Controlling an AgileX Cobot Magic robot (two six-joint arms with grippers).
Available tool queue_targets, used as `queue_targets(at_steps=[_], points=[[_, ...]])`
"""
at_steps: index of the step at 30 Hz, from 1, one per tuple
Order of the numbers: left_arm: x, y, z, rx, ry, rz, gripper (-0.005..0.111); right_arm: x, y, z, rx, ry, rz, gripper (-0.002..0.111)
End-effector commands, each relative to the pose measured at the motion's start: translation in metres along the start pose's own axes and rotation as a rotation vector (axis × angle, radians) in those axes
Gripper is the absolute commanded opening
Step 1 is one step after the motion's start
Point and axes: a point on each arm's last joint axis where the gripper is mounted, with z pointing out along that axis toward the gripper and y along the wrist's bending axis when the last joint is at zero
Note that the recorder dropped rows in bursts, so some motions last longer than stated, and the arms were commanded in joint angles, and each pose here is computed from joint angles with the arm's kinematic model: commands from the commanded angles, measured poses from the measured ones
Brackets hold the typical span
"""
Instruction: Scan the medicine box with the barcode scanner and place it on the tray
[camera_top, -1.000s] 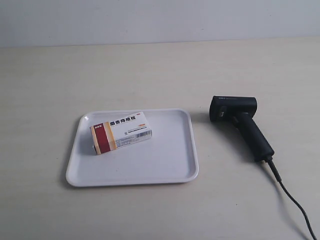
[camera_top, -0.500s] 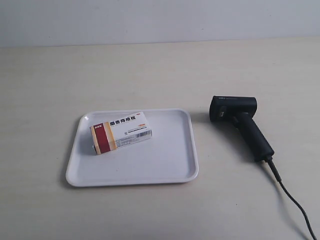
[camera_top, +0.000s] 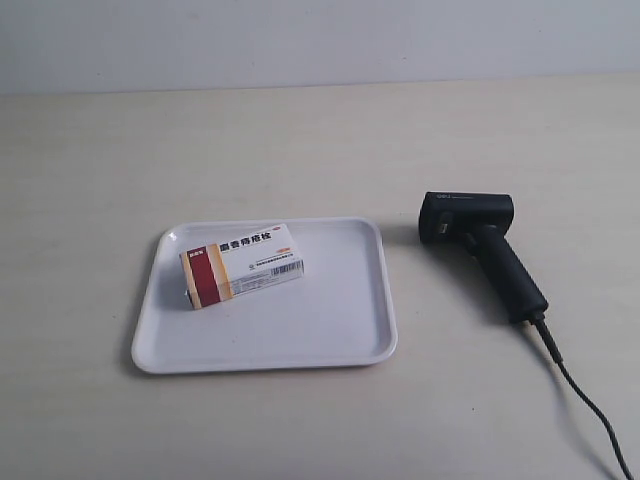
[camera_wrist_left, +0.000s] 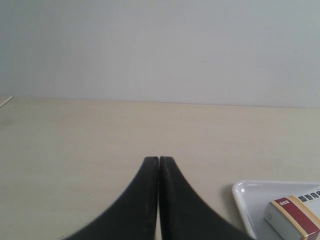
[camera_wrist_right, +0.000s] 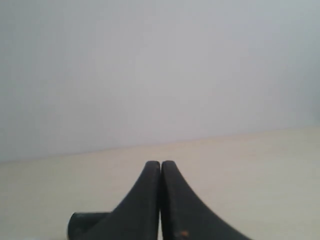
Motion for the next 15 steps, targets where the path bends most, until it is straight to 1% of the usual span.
queue_targets(at_steps=[1, 6, 15], points=[[-0.0006, 0.0002, -0.0004, -0.004, -0.011, -0.008, 0.003, -0.0003, -0.0057, -0.0031, 0.097, -0.035, -0.003, 0.001], [-0.0006, 0.0002, -0.0004, -0.004, -0.011, -0.008, 0.003, 0.0055, -0.0070, -0.0032, 0.115, 0.028, 0.000, 0.001], [-0.0006, 0.0002, -0.0004, -0.004, -0.011, -0.008, 0.003, 0.0055, -0.0070, -0.0032, 0.115, 0.028, 0.000, 0.001]])
